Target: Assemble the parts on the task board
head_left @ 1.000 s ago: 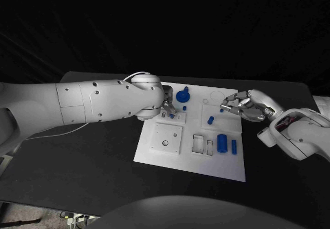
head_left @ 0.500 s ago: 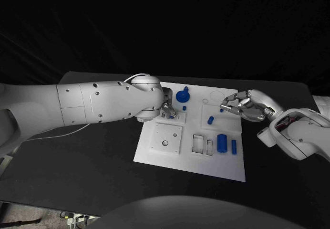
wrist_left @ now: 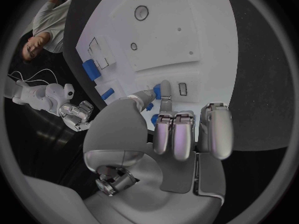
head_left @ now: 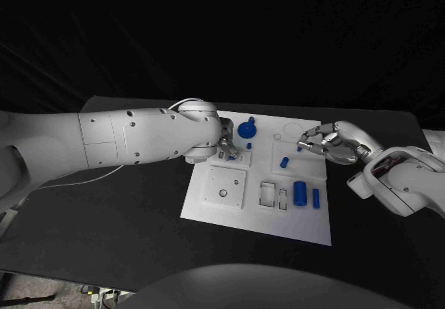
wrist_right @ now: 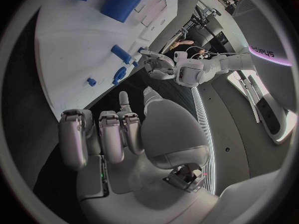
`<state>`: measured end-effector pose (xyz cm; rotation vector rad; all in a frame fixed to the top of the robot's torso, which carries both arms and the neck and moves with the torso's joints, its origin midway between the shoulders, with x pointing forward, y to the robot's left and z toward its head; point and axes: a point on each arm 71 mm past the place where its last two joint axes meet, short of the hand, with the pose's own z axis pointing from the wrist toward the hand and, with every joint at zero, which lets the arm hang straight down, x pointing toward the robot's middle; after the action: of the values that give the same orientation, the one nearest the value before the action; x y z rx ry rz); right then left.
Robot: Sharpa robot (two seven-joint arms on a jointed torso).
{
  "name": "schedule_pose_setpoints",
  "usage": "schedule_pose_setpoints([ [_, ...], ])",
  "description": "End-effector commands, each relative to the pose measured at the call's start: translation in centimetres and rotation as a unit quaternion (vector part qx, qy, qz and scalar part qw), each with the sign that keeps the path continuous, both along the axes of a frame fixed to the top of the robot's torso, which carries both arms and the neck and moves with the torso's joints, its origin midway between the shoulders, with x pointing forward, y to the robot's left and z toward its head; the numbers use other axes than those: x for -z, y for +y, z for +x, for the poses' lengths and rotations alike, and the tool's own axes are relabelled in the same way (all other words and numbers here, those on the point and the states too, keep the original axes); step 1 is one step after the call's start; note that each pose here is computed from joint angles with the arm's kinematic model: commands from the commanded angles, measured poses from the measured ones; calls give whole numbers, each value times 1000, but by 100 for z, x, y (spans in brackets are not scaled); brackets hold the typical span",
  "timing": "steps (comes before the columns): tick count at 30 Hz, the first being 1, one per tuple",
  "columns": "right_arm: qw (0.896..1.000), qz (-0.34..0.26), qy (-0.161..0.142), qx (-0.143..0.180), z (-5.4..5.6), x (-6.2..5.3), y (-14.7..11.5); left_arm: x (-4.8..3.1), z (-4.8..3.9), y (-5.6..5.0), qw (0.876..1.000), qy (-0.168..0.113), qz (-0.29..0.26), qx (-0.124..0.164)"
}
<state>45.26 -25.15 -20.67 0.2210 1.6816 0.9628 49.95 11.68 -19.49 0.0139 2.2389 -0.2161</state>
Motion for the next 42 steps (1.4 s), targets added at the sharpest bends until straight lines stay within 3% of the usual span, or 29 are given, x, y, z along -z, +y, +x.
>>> schedule_pose_setpoints([
  [1,1000,-2,0,-7,-9,4,12,66,-17,79,998,23,47,-35],
  [13,1000,-2,0,-6,-17,2,-7,121,-5,96,997,27,52,-42],
  [33,1000,-3,1,-5,-21,6,-24,119,3,195,996,18,71,-45],
  [39,1000,-3,1,-4,-21,6,-33,95,-13,253,996,4,73,-49],
  [42,1000,-3,1,-3,-18,8,-40,46,-30,296,997,-4,62,-53],
])
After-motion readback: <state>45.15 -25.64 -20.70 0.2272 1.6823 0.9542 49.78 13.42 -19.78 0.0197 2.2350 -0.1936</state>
